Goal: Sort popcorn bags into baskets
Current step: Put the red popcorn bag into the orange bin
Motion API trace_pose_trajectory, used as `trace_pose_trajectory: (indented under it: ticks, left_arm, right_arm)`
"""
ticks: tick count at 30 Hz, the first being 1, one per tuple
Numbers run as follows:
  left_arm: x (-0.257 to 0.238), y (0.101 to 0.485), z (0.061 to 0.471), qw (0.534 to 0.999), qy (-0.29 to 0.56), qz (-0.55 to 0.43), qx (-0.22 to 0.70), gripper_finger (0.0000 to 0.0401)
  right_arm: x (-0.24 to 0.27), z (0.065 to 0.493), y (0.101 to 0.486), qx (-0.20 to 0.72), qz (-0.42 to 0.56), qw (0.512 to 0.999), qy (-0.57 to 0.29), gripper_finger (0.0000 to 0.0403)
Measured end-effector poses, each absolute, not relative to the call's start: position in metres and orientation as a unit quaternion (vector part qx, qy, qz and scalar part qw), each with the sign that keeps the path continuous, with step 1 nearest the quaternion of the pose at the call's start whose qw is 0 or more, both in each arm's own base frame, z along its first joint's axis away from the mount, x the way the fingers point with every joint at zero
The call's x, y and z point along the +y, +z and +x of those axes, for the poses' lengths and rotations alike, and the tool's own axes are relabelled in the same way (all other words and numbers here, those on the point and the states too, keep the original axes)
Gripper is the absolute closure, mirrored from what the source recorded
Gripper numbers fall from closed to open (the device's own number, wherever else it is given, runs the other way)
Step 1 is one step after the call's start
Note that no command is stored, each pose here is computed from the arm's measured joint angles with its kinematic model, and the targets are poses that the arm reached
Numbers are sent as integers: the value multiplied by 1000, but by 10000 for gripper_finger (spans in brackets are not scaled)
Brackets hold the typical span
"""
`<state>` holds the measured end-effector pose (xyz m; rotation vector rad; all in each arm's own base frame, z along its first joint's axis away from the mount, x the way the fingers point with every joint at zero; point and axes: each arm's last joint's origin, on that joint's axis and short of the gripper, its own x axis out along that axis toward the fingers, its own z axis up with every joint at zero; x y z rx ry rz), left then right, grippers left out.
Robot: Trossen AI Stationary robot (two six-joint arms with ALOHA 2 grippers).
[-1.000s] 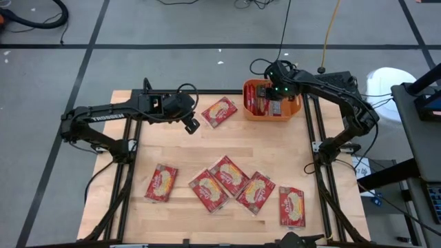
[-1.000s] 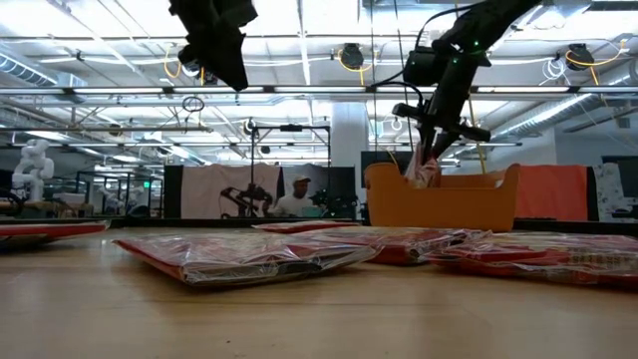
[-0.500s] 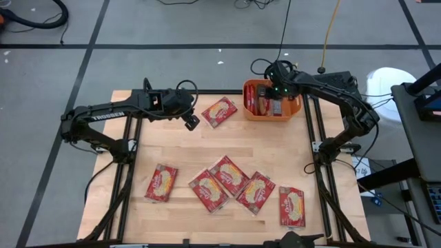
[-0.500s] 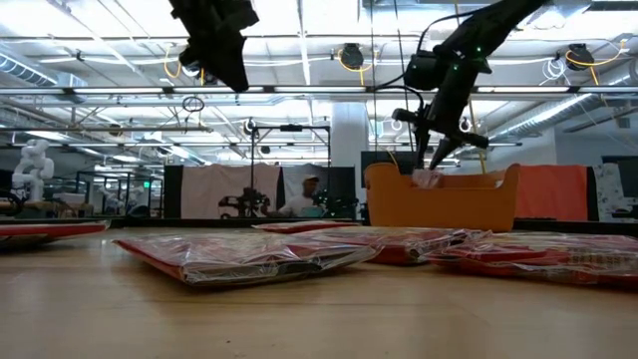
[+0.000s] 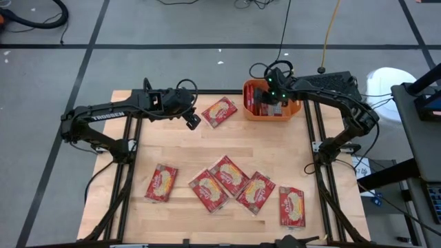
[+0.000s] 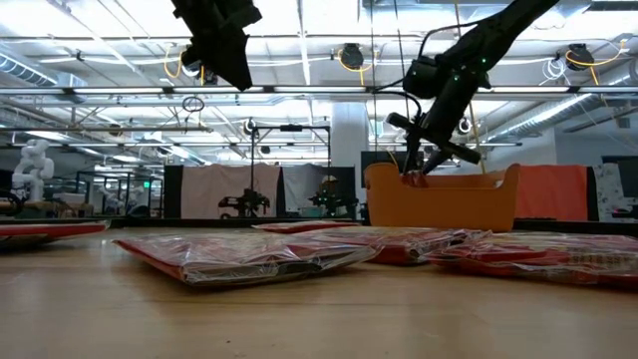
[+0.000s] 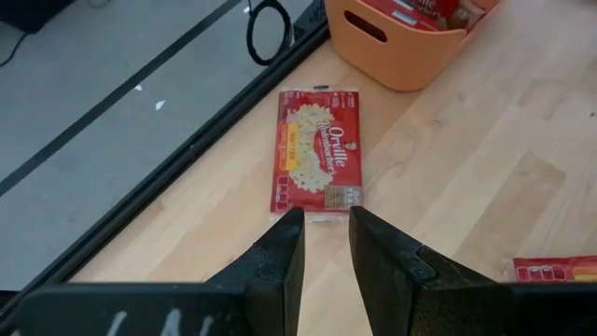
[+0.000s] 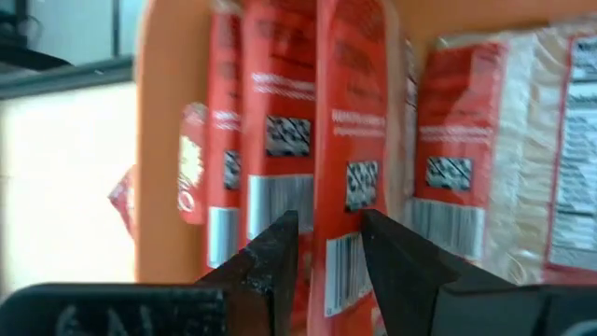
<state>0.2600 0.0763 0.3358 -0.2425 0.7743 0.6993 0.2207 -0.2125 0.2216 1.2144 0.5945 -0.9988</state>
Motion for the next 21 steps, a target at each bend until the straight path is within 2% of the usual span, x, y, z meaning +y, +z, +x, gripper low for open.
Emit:
trace_pose_trajectory:
  ticks: [14,21]
  left_arm:
    - [76,336,260,860,334,-117,369,308]
    - [75,336,260,861,330,-118,370,308]
  right_arm:
    - [-204,209,263,188,511,725,-421,289]
    - [-188,196,279,195,510,725,-419,289]
